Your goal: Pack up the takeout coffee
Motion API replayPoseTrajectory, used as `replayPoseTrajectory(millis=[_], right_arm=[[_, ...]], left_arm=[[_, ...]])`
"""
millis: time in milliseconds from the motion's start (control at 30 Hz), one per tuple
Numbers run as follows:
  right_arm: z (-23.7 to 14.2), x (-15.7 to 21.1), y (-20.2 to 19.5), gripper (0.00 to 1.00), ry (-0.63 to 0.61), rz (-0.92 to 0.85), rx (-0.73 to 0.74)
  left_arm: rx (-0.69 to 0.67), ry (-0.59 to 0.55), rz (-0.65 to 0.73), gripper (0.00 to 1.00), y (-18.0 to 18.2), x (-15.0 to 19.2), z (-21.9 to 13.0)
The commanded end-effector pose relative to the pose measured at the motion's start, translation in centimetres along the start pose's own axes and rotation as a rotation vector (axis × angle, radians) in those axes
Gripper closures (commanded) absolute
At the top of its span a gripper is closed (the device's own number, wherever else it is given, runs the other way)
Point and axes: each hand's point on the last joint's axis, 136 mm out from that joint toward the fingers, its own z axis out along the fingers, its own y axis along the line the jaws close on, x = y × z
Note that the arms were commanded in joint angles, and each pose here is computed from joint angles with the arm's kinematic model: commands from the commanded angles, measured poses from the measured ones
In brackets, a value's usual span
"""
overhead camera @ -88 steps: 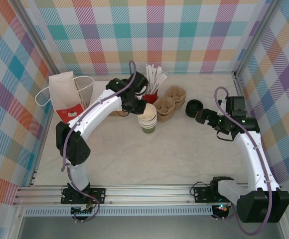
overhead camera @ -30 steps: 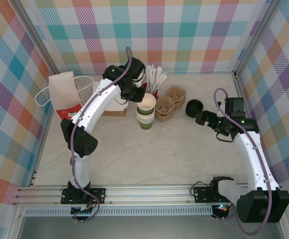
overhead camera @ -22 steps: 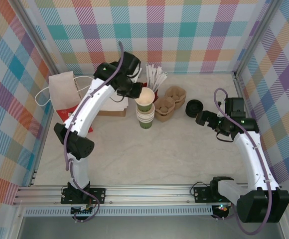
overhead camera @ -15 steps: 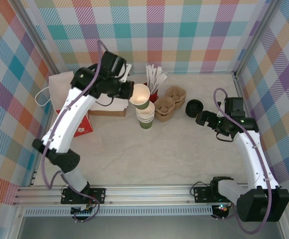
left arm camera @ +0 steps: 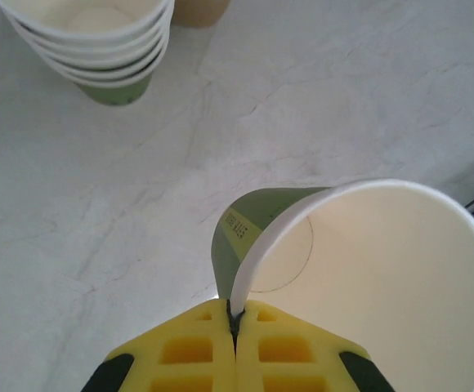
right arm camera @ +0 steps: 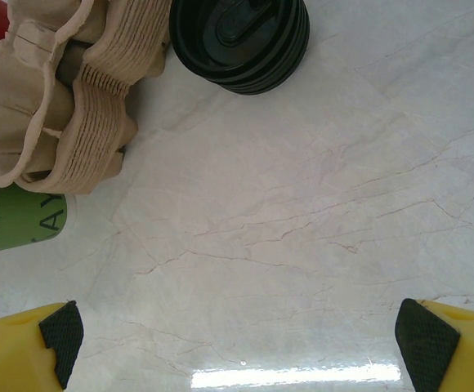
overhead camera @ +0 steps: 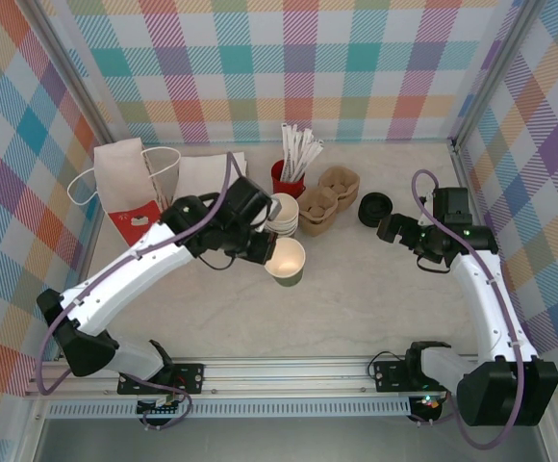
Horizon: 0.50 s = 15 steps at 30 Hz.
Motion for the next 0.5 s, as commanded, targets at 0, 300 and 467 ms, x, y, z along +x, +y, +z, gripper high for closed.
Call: replayPoseTrajectory(millis=[0, 300, 467], right_arm=[[0.5, 0.5, 0.1, 0.0, 0.019, 0.018, -0.016], [0.8, 1.5, -0.6, 0.0, 0.044, 0.027, 0.007], [0.8, 1.5, -0.5, 0.0, 0.045, 0.027, 0.006]], left_arm=[[0.027, -0.064, -0.058, 0.96, -0.6, -0.6, 1.7], [-0.081, -0.017, -0.067, 0.96, 0.8, 0.5, 8.0], [-0.106, 0.025, -0.076, 0.95, 1.2, 1.2, 10.3]])
